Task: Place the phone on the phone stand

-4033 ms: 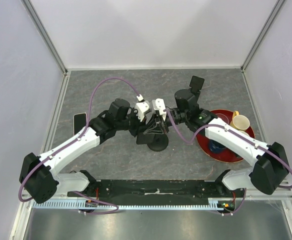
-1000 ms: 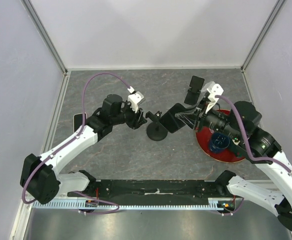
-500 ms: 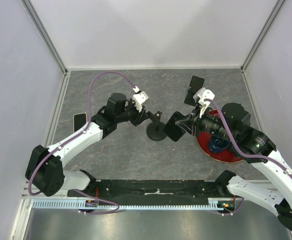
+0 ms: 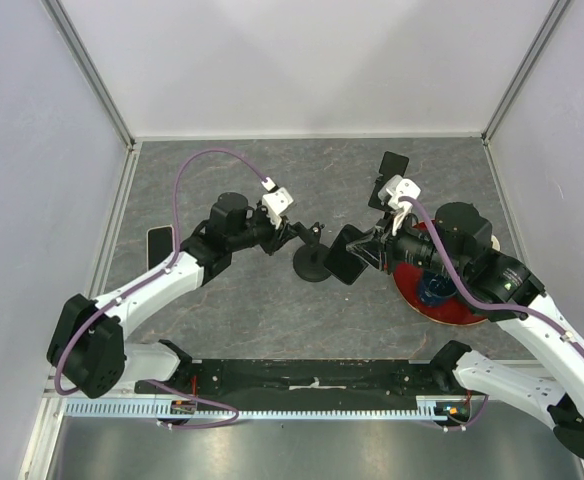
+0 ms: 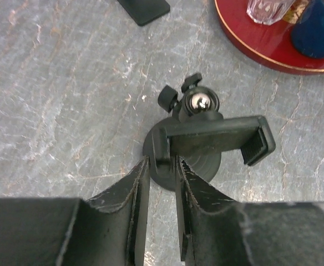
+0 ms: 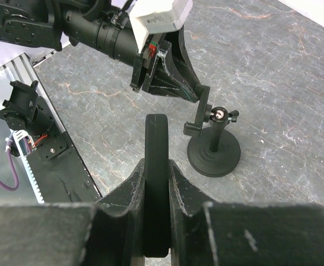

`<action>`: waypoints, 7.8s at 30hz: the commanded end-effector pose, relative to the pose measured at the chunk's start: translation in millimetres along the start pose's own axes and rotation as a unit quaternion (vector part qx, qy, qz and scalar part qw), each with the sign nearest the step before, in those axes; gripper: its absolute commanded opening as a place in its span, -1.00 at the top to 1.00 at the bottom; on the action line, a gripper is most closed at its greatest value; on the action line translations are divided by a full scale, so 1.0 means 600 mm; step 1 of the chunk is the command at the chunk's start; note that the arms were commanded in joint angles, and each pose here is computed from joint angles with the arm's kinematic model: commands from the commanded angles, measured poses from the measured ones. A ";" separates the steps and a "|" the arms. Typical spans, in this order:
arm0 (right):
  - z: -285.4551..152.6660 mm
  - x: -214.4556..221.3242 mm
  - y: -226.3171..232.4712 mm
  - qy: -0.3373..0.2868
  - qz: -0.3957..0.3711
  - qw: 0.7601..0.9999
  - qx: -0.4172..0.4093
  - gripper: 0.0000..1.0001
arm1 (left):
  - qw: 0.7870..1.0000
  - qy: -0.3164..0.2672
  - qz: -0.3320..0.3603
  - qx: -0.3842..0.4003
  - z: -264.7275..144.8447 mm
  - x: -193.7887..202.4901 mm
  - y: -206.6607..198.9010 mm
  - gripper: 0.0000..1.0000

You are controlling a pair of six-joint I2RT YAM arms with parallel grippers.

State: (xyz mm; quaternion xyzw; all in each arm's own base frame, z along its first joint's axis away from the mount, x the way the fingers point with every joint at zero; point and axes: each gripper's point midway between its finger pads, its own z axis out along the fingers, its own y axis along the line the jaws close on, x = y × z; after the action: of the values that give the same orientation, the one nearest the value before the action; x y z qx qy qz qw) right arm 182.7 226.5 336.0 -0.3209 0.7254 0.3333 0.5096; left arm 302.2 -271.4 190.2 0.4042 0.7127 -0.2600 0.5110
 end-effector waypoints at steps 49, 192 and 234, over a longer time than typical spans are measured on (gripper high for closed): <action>0.036 -0.042 0.026 -0.064 -0.001 0.996 -0.057 1.00 | 0.996 -0.081 -0.017 0.039 0.006 -0.026 -0.007 0.46; 0.240 0.172 -0.082 0.092 0.017 0.964 0.249 1.00 | 0.911 -0.007 -0.306 -0.278 -0.294 0.014 -0.024 0.03; 0.153 0.148 -0.067 0.120 -0.009 0.991 0.061 -0.54 | 0.980 -0.037 -0.073 0.180 -0.023 -0.036 -0.018 -0.29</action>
State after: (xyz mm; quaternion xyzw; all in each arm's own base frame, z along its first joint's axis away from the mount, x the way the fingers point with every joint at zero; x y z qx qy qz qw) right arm 238.4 264.3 222.1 -0.3332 0.8025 0.2223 0.4422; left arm 280.6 -254.3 202.8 0.3134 0.7474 -0.4230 0.4052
